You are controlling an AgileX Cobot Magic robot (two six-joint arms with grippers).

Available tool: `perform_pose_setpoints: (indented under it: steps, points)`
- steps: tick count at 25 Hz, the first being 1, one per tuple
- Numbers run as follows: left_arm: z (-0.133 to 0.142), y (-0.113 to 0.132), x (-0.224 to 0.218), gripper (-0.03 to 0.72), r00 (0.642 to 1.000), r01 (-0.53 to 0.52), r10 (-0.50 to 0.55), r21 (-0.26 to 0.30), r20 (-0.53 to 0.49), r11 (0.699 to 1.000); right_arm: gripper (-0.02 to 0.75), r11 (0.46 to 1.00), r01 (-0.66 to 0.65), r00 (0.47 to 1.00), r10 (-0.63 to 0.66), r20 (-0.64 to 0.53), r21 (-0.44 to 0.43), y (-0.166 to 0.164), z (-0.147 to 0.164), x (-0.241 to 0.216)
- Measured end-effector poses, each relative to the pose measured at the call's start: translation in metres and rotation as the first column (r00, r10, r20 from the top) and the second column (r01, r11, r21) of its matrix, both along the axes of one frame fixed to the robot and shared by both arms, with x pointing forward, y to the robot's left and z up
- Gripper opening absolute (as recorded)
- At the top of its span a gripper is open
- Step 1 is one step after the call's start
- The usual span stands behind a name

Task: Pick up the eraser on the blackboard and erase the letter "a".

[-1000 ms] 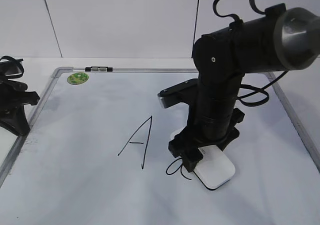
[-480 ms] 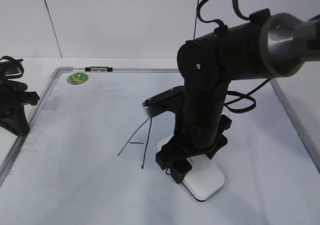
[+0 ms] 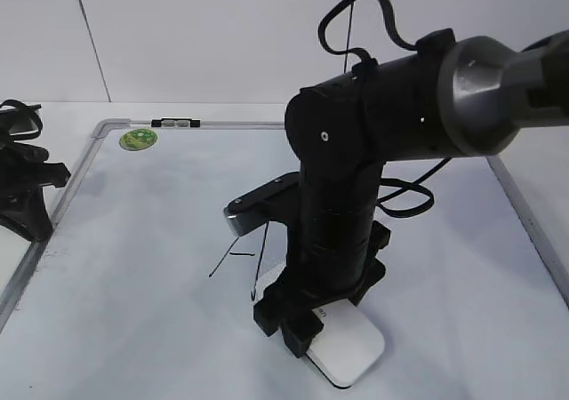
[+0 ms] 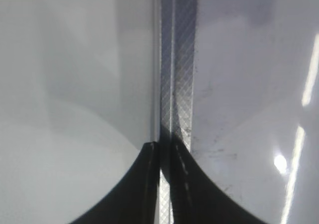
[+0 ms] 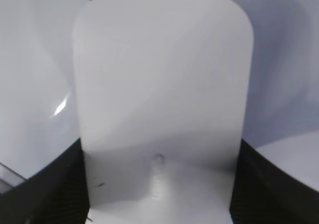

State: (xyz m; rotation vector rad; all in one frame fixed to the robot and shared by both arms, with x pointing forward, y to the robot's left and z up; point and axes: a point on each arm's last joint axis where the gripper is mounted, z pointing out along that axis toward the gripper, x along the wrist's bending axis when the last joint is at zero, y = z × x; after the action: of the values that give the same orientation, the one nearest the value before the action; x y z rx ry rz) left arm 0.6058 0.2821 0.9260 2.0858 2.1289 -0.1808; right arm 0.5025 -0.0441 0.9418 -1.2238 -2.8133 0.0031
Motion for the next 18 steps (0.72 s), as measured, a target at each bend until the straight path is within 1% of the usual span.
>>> perform_pose_setpoints:
  steps: [7, 11, 13, 18]
  points:
    - [0.000, 0.000, 0.000, 0.046, 1.000, 0.000, 0.000, 0.000, 0.000, 1.000, 0.557, 1.000, -0.015, 1.000, 0.015, 0.002, -0.011, 0.002, 0.000, -0.003]
    - [0.000, 0.000, 0.000, 0.046, 1.000, 0.000, 0.000, 0.000, 0.000, 1.000, 0.557, 1.000, -0.014, 1.000, 0.015, 0.028, -0.023, 0.004, 0.008, 0.001]
    - [0.000, 0.000, 0.000, 0.046, 1.000, 0.000, 0.000, 0.000, 0.000, 1.000, 0.557, 1.000, -0.002, 0.997, 0.004, 0.072, -0.024, 0.004, 0.021, 0.005]
    - [0.000, 0.000, 0.000, 0.046, 1.000, 0.000, 0.000, 0.000, 0.000, 1.000, 0.557, 1.000, 0.031, 0.971, -0.029, 0.237, -0.002, 0.001, 0.071, 0.014]
